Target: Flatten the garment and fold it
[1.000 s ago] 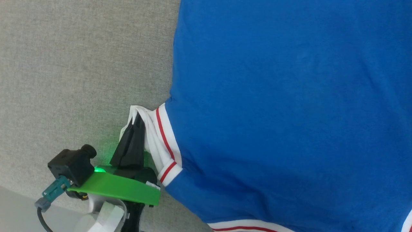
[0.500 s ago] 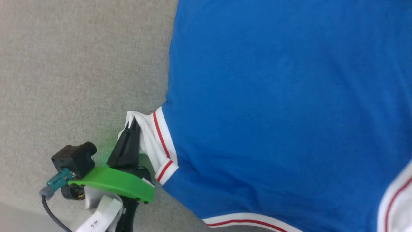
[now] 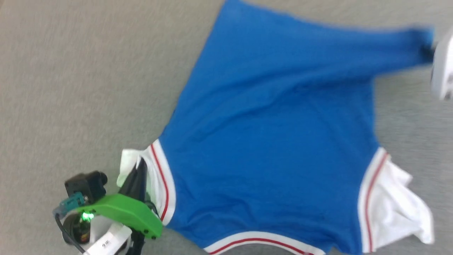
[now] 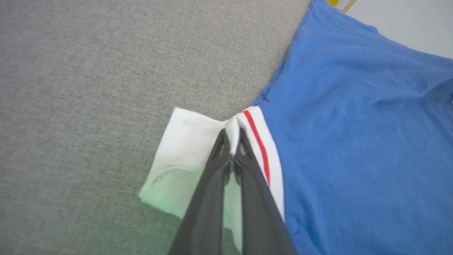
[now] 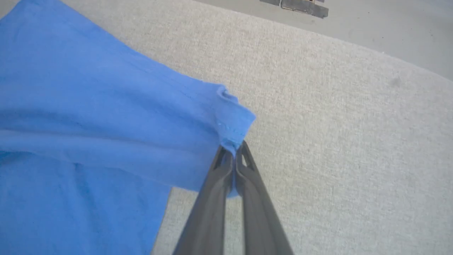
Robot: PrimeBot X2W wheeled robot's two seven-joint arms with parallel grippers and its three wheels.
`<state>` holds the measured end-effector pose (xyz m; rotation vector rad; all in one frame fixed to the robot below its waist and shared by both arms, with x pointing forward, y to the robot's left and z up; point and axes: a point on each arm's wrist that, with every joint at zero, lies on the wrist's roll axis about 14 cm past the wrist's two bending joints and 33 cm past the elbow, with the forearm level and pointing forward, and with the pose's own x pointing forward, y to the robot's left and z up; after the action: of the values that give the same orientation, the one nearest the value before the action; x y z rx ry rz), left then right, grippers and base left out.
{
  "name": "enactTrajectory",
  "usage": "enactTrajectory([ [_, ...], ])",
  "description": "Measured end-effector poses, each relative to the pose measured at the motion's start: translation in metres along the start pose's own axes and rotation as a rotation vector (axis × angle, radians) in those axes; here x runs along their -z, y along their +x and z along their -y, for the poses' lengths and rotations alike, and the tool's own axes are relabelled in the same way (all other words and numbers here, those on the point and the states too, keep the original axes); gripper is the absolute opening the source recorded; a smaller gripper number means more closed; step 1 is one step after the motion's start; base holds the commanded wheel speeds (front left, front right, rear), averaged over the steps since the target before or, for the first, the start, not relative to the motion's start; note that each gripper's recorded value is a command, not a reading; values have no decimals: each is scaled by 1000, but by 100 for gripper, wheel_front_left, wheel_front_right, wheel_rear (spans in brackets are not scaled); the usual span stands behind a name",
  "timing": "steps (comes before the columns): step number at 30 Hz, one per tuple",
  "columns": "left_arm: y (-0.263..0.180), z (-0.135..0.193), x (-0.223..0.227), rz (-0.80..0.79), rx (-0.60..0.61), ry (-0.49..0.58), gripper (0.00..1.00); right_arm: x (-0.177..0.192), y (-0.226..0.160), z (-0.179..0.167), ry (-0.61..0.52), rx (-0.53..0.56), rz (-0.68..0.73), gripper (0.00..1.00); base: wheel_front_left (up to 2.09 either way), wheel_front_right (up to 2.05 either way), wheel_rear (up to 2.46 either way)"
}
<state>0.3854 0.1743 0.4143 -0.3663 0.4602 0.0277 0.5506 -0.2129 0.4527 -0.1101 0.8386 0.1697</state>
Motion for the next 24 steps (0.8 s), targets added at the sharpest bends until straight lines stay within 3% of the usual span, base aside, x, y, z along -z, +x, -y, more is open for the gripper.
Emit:
enactTrajectory([
  [7, -13, 27, -8, 25, 79, 5, 0, 96, -57, 8, 93, 7, -92, 0, 0, 0, 0],
  [15, -26, 48, -18, 57, 143, -5, 0, 214, -99, -23, 269, -36, -269, 0, 0, 0, 0],
  [20, -28, 50, -19, 63, 148, -6, 0, 257, -110, -44, 321, -67, -376, 0, 0, 0, 0],
  [24, -28, 46, -18, 57, 138, -11, 0, 258, -111, -47, 346, -74, -376, 0, 0, 0, 0],
])
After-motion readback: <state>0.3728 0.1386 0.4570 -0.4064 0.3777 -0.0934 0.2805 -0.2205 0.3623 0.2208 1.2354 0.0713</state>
